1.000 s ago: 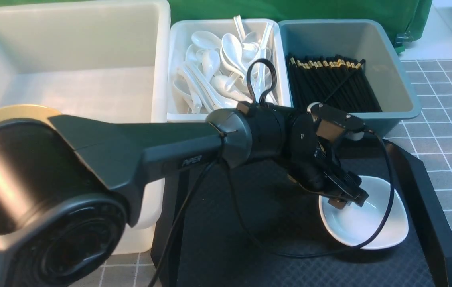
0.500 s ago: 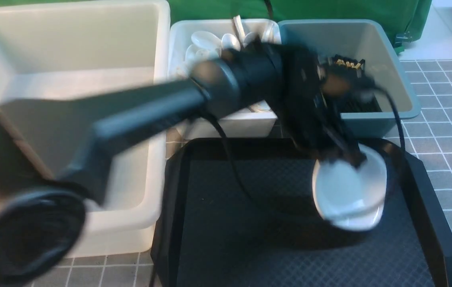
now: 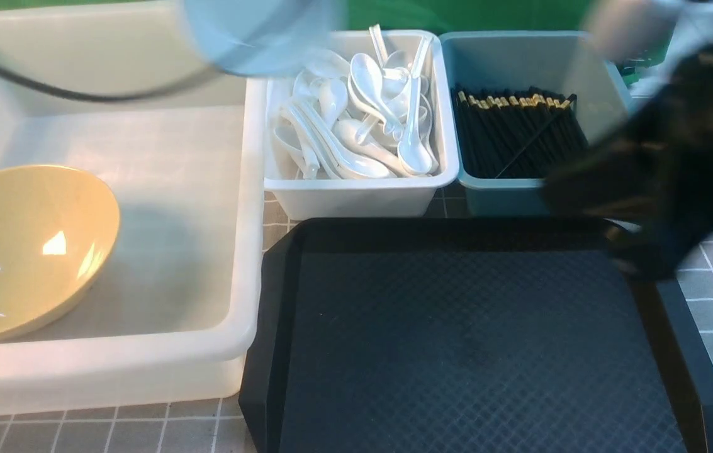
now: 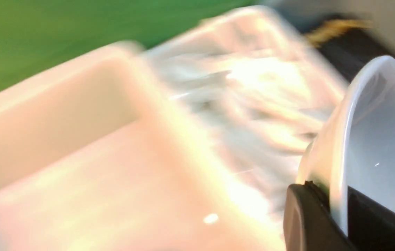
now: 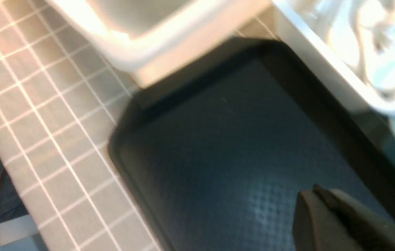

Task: On grey table put chopsticks spoon bowls plates into blue grey white boxes.
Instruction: 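Place the white bowl into the white bin with the other dishes with the left gripper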

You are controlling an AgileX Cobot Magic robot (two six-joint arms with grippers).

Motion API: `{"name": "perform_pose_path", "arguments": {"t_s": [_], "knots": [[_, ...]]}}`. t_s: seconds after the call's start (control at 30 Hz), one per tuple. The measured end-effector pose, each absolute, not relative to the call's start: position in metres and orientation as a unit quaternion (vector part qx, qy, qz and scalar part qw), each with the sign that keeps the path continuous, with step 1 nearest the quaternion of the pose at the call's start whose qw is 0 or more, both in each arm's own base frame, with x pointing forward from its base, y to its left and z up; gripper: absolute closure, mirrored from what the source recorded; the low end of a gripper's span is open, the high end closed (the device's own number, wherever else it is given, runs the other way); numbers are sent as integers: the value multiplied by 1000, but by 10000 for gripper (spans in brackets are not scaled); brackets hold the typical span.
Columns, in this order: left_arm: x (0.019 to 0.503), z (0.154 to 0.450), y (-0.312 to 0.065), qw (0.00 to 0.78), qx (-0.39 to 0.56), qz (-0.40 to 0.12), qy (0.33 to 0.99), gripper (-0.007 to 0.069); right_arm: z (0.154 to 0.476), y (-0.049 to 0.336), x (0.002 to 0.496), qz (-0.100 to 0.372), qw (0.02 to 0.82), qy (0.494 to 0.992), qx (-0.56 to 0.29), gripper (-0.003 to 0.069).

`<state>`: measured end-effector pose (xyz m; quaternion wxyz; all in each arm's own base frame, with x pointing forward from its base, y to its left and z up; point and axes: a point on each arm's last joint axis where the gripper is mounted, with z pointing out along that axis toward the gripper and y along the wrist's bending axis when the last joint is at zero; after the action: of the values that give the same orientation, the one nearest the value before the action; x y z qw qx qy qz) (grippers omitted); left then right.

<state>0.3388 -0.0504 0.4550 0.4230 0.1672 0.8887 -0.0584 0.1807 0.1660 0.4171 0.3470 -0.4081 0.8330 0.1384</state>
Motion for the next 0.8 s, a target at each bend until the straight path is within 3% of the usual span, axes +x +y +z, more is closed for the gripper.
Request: {"name": "perform_pose_path", "arguments": {"t_s": [0.13,0.23,0.33,0.5,0.57,0.63,0.8], "knots": [[369,426,13,394,88,-53,914,624,412,204,202,137,333,818,-449,625],[390,401,26,374,79,-72,921,624,411,212,210,132,333,811,-462,625],[408,378,30,360,80,-88,926,624,409,216,215,125,336,808,-468,625],[458,298,28,323,99,-133,932,624,406,220,227,91,364,796,-475,625],[464,283,26,315,107,-139,933,624,406,220,229,81,370,794,-476,625],[479,242,23,289,132,-138,938,617,405,220,234,61,380,789,-479,625],[487,217,15,274,155,-122,941,559,400,222,239,50,379,788,-482,624]]}}
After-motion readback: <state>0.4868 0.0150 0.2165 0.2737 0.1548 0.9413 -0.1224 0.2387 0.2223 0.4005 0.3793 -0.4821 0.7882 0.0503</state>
